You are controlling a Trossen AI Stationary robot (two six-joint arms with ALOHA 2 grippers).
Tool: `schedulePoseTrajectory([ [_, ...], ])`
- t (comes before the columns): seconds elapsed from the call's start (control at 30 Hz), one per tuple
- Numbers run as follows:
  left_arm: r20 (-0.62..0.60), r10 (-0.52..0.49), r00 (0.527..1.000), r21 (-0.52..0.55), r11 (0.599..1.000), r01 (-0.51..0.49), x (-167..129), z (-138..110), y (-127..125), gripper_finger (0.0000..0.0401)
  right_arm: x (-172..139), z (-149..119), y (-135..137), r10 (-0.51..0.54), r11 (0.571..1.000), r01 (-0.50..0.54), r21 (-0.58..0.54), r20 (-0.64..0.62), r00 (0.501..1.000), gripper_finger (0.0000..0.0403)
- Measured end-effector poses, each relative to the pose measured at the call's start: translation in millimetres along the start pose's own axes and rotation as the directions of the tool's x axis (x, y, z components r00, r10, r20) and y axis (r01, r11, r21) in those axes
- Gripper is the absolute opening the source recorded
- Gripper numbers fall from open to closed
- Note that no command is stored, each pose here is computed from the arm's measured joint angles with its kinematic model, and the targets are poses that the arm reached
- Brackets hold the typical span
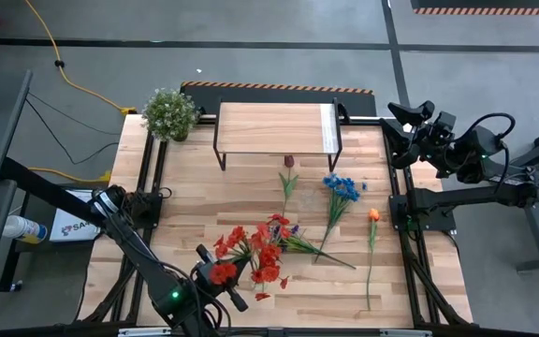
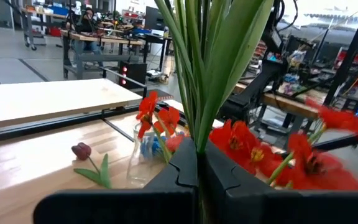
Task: Pick and place flowers into a vace then onto a shelf
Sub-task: Put the orange flowers into the bottom transparent vase
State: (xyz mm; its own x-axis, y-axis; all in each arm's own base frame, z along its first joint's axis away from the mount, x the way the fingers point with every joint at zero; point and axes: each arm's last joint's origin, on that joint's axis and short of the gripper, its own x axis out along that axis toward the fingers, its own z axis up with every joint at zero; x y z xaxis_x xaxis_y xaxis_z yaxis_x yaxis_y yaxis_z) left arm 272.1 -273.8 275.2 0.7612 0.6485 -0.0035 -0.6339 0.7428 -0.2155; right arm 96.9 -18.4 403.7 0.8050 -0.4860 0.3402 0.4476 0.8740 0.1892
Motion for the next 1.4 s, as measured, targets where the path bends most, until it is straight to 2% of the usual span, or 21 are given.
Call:
schedulePoseTrajectory([
  [0.33, 0.009, 0.016, 1.000, 0.040, 0.999, -0.016, 6, -25, -3, 0.0032, 0, 4, 1, 0.018, 1.000, -0.019, 0.018, 0.037, 0.999, 0.0271],
  [0.57, 0.008, 0.026, 1.000, 0.013, 1.000, -0.026, 10, -46, -6, 0.0032, 0, 8, 1, 0.042, 0.998, -0.045, 0.034, 0.077, 0.996, 0.0271],
  [0.9, -0.006, 0.024, 1.000, 0.002, 1.000, -0.024, 10, -47, -6, 0.0082, 0, 8, 1, 0.043, 0.998, -0.046, 0.035, 0.080, 0.996, 0.0271],
  [1.2, -0.088, 0.017, 0.996, 0.006, 1.000, -0.016, 10, -50, -6, 0.0062, 0, 8, 1, 0.045, 0.998, -0.048, 0.033, 0.075, 0.996, 0.0271],
  [1.4, -0.090, 0.017, 0.996, 0.012, 1.000, -0.016, 10, -50, -6, 0.0048, 0, 8, 1, 0.046, 0.998, -0.048, 0.033, 0.074, 0.996, 0.0271],
])
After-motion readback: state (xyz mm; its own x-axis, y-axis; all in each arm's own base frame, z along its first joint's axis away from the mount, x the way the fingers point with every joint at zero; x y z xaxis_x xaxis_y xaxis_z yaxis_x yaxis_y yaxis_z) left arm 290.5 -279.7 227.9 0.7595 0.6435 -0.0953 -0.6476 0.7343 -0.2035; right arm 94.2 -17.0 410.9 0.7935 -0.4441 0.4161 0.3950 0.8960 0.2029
